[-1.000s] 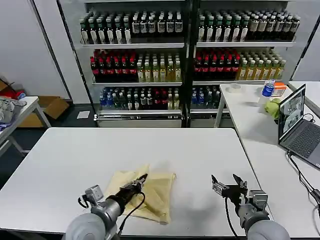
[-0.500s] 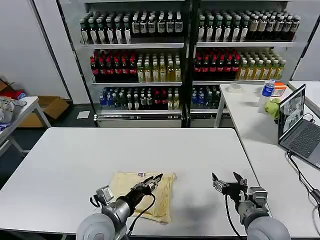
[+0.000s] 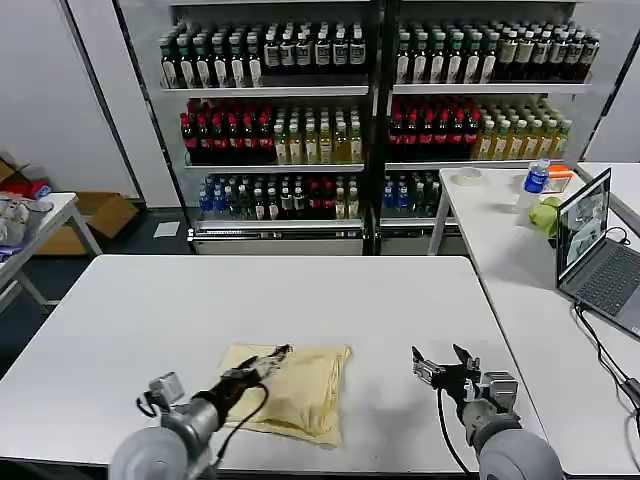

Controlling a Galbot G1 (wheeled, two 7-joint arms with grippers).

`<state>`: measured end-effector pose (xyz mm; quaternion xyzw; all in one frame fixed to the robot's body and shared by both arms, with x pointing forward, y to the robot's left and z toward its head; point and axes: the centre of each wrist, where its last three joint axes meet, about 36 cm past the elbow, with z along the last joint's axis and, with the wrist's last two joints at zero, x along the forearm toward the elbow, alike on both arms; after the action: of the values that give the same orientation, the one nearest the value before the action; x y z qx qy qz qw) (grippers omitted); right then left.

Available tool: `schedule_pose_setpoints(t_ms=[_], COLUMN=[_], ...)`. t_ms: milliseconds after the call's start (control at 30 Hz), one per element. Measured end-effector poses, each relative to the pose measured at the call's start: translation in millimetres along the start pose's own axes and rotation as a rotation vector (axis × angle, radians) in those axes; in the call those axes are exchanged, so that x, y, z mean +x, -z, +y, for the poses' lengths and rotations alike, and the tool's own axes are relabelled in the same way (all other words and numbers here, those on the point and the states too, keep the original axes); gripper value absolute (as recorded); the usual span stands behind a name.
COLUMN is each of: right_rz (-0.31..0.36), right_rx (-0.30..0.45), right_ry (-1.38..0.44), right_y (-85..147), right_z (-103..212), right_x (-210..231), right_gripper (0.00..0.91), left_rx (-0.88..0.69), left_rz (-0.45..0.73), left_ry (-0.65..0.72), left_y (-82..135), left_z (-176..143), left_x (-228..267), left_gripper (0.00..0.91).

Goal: Fold and organize the clothes.

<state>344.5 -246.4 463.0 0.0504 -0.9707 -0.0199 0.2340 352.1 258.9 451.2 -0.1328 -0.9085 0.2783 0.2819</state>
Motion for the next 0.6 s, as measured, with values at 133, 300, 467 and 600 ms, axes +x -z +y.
schedule_pose_setpoints(t_ms=[133,300,467,600], right_rz=[0.002,0.004,-0.005,-0.006], right_rx=[0.002,0.005,0.01,0.012], right_ry=[0.003,0.002,0.005,0.005], right_y=[0,0,3,4], right_z=[0,0,0,0], right_x=[-3,-5,-5,-4], right_gripper=[0.907,0.907,0.907,0.907], left_rx=[-0.027,-0.047,-0.054,-0.059], left_rz=[-0.002,0.007,0.015,0.024], left_ry=[0.051,0.096,0.117,0.124], left_y=[12,17,18,18], left_z=[26,51,67,75], left_x=[9,14,13,10], left_gripper=[0.907,0.907,0.907,0.907])
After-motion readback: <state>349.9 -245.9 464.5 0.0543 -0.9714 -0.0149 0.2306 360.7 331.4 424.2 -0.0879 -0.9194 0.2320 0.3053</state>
